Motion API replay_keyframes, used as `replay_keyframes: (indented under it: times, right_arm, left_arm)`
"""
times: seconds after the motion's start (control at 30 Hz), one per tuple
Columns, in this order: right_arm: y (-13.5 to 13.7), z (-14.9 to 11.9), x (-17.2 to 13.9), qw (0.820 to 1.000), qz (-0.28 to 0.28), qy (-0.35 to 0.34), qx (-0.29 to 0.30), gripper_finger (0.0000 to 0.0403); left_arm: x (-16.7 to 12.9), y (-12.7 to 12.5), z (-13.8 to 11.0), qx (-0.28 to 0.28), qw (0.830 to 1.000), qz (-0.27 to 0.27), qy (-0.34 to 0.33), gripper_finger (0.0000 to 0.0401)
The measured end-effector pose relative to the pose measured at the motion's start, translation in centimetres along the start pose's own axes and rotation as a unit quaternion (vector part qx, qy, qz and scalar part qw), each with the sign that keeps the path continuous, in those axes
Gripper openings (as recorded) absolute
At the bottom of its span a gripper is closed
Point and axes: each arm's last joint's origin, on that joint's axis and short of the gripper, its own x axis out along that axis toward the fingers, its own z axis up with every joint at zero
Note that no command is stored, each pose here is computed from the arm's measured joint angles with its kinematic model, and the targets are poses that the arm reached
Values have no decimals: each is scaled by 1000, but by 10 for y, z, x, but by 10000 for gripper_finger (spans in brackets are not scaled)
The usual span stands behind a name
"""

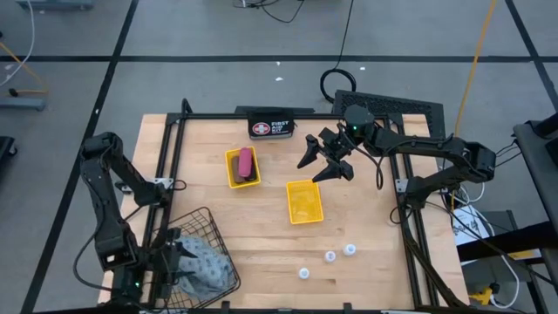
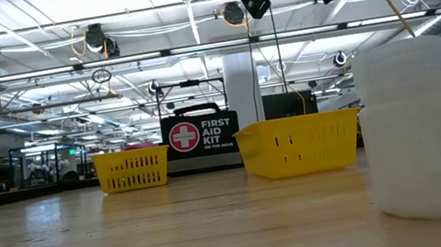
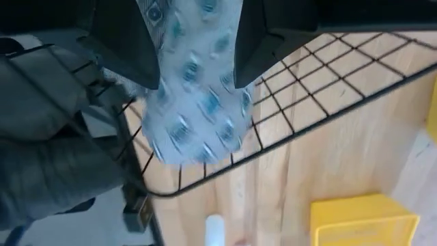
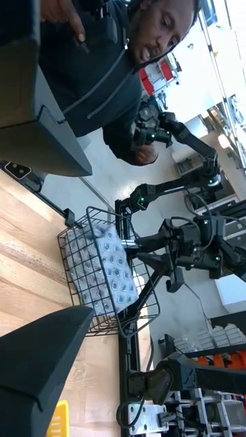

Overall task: Pick & Place Medicine items
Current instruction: Put the blue patient gown into the wire basket

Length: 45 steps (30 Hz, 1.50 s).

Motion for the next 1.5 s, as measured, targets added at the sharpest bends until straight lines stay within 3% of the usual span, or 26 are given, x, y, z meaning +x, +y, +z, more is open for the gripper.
replay_keyframes:
  times: [0.33,0.5,0.73,1.07,1.27,1.5]
  right_arm:
    - [-1,0,0,1000,-11,-3,0,311]
    - [-1,0,0,1000,-12,-4,-3,311]
    - [-1,0,0,1000,-11,-3,-17,311]
    - [-1,0,0,999,-11,-3,-30,311]
    - [-1,0,0,999,-9,-2,-31,311]
    - [-1,0,0,999,-9,-2,-35,311]
  left_arm:
    - [-28,3,24,-6,993,-88,-76,198]
    - [-28,18,38,-41,992,-55,-104,198]
    - [14,27,43,-110,993,-41,17,198]
    - [78,16,38,-246,952,-67,172,198]
    - [89,5,31,-313,916,-90,233,198]
    - [85,1,26,-359,897,-72,247,198]
